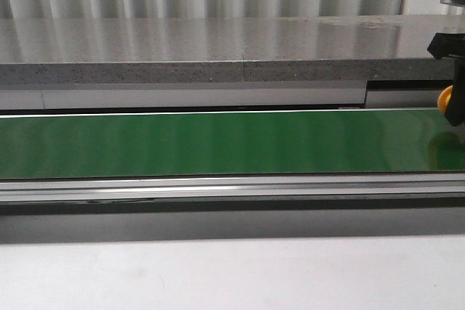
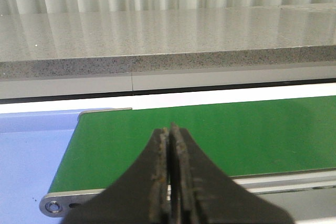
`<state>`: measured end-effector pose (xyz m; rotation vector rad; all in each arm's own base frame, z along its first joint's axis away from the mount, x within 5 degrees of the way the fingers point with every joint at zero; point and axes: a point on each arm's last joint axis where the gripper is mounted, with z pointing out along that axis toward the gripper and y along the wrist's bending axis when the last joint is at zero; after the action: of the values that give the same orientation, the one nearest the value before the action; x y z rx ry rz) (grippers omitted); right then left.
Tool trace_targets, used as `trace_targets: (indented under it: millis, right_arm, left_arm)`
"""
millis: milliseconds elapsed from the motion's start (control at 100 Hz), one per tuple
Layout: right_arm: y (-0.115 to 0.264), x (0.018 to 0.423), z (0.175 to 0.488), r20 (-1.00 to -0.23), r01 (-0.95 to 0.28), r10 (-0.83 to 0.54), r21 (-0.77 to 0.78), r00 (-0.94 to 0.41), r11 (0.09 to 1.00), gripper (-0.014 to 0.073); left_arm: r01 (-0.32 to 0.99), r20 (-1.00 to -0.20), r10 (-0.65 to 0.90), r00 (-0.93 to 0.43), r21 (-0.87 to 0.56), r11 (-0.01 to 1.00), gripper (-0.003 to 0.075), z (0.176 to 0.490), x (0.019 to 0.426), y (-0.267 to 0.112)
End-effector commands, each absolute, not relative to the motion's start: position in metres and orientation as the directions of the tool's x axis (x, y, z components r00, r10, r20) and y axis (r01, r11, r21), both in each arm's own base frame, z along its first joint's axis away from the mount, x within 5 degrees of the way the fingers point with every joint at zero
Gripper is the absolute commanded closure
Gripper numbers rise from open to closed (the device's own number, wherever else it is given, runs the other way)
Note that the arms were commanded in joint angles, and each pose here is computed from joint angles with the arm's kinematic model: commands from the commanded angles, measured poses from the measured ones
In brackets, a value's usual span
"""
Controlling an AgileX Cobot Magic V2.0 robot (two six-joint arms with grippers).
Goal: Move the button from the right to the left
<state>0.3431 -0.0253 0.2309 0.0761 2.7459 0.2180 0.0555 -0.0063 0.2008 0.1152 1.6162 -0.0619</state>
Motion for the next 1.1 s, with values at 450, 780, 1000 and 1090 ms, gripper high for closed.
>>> trace_targets:
  millis: [450,780,1000,1090]
  right_arm:
    - [-0.011,0.316,0.315,-0.626,-0.068,0.045,0.155,-0.779,0.986,-0.0050]
    - [-0.005,0.224,0.367,-0.864,-0.093,-0.025,0.026,-0.503,0.995,-0.0050]
    - [-0.001,0.154,0.347,-0.913,-0.073,-0.051,-0.023,-0.405,0.997,-0.0050]
    - [0.000,0.132,0.335,-0.919,-0.073,-0.059,-0.033,-0.391,0.997,-0.0050]
  left_arm:
    - [0.116,-0.999,0.023,0.041,0.028,0.993,0.0740,0.202,0.054,-0.006]
    - [0.116,-0.999,0.023,0.041,0.028,0.993,0.0740,0.202,0.054,-0.006]
    - [0.116,-0.999,0.023,0.041,0.028,0.993,0.0740,0.202,0.054,-0.006]
    - [0.116,-0.999,0.023,0.041,0.028,0.993,0.0740,0.202,0.054,-0.006]
